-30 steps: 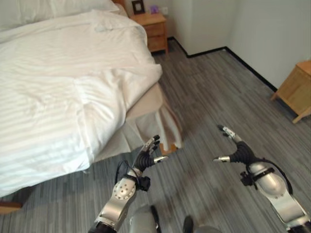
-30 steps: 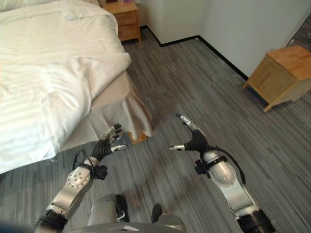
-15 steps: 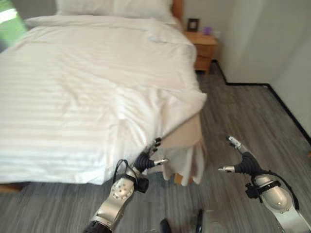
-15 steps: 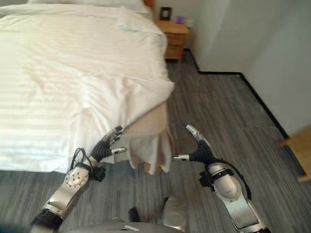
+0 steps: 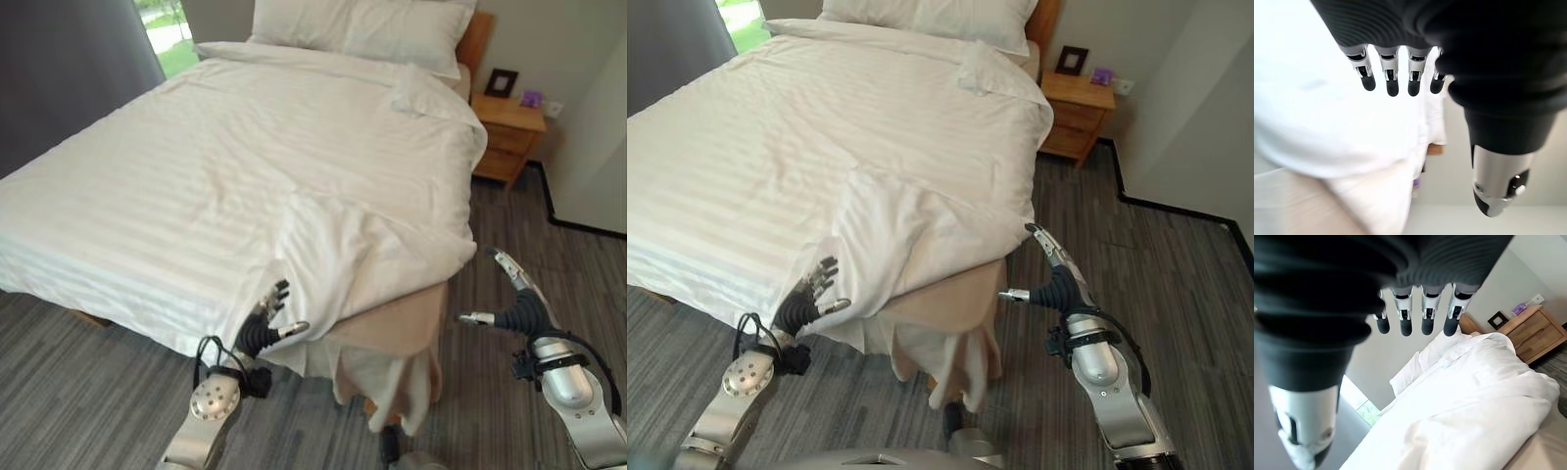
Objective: Making the bed.
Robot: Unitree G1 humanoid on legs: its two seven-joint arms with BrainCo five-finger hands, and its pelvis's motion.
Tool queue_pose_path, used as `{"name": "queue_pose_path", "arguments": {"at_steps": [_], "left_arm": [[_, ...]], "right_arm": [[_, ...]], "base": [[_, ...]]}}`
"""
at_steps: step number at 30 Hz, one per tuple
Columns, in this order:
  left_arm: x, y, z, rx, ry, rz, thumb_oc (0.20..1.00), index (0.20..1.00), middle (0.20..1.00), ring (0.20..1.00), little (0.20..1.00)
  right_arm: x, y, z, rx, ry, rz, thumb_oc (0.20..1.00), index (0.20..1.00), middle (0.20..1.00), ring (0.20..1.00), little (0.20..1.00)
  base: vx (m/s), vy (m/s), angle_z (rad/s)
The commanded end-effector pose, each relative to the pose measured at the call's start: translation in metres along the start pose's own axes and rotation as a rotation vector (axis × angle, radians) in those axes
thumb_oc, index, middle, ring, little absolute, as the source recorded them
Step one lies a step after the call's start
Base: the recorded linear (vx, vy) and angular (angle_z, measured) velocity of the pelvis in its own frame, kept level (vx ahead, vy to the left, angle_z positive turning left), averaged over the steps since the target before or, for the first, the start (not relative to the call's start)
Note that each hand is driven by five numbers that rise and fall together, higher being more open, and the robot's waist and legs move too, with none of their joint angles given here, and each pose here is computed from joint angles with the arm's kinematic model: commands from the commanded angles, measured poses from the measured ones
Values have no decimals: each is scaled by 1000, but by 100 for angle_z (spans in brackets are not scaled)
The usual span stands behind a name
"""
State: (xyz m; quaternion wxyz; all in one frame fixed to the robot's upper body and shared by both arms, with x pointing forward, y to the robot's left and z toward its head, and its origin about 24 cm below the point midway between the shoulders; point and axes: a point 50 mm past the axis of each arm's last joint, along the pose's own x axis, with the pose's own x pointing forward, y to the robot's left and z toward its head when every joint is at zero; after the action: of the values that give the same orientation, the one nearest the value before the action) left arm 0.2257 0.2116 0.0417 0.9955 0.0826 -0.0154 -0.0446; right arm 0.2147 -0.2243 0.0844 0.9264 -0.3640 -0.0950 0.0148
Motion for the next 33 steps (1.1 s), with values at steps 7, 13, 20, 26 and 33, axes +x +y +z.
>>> {"name": "queue_pose_path", "arguments": {"at_steps": [7, 13, 20, 26, 33], "left_arm": [[33, 34, 56, 319, -283, 167, 1000, 1000, 1000, 1000, 1000], [72, 46, 70, 674, -282, 240, 1000, 1000, 1000, 1000, 1000], [115, 94, 93, 988, -172, 435, 1000, 1000, 1000, 1000, 1000], [123, 165, 111, 1395, 134, 647, 1000, 1000, 1000, 1000, 1000], [107, 204, 135, 1486, 242, 768, 1000, 1000, 1000, 1000, 1000]], "right_arm": [[-13, 4, -1, 61, -5, 56, 1000, 1000, 1000, 1000, 1000], [-35, 20, -9, 86, 50, 190, 1000, 1000, 1000, 1000, 1000], [-46, 21, -17, 38, 79, 267, 1000, 1000, 1000, 1000, 1000], [-49, 20, -25, 5, 91, 270, 1000, 1000, 1000, 1000, 1000], [-41, 25, -26, 1, 74, 274, 1000, 1000, 1000, 1000, 1000]], "base": [[109, -72, -11], [57, -17, -25], [-26, 1, -56], [-50, -13, -21], [-13, -29, 2]]}}
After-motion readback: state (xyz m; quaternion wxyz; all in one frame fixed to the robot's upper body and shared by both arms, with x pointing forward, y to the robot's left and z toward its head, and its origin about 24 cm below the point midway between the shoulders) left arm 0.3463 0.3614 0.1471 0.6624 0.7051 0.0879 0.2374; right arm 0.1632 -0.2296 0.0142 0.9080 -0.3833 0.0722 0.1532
